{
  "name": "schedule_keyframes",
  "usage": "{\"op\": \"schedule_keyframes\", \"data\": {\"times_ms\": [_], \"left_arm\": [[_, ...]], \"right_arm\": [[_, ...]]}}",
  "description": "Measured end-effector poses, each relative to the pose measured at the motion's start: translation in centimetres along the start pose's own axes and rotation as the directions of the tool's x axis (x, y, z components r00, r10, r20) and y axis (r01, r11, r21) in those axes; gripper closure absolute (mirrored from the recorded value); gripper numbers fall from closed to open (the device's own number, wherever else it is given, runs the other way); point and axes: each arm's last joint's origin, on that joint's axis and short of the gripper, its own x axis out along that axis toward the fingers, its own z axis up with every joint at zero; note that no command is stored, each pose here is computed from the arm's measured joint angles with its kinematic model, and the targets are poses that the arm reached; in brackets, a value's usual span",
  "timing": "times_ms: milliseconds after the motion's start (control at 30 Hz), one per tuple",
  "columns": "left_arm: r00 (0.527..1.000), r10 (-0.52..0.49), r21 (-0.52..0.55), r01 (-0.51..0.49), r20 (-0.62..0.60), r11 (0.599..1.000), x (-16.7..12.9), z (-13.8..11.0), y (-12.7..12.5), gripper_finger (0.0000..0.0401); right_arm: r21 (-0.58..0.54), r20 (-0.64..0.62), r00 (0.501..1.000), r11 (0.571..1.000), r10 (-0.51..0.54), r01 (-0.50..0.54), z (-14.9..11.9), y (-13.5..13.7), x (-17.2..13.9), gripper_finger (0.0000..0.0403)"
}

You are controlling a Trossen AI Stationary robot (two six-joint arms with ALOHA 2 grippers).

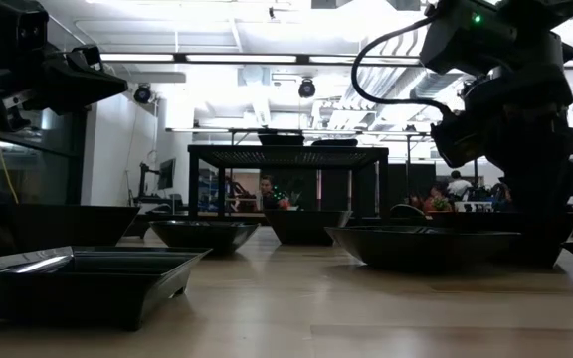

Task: Pick & Place Mini shaped plates
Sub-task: Stack the distorted square plate on top of the distorted square plate on the shelf

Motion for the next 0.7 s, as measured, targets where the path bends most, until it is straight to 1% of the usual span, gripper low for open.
{"op": "schedule_keyframes", "data": {"times_ms": [100, 167, 467, 533, 700], "left_arm": [[1.0, 0.0, 0.0, 0.0, 0.0, 1.0, 0.0, 0.0, 0.0, 0.0398], [1.0, 0.001, 0.0, -0.001, 0.0, 1.0, 0.0, 0.0, 0.01, 0.0398], [1.0, 0.0, 0.0, 0.0, 0.0, 1.0, 0.0, 0.0, 0.0, 0.0398], [1.0, 0.0, 0.0, 0.0, 0.0, 1.0, 0.0, 0.0, 0.0, 0.0398], [1.0, 0.0, 0.0, 0.0, 0.0, 1.0, 0.0, 0.0, 0.0, 0.0398]], "right_arm": [[-0.01, 0.002, 1.0, 1.0, -0.001, 0.001, 0.0, 0.0, 0.0, 0.0272], [-0.018, 0.002, 1.0, 1.0, -0.001, 0.001, 0.0, 0.0, 0.0, 0.0286], [-0.041, 0.001, 1.0, 0.999, 0.005, -0.005, 0.02, 0.04, 0.0, 0.038], [-0.05, 0.001, 1.0, 0.999, 0.007, -0.007, 0.02, 0.06, -0.01, 0.0396], [-0.062, 0.024, 0.999, 0.998, 0.034, -0.032, -0.08, 0.25, -0.81, 0.0395]]}}
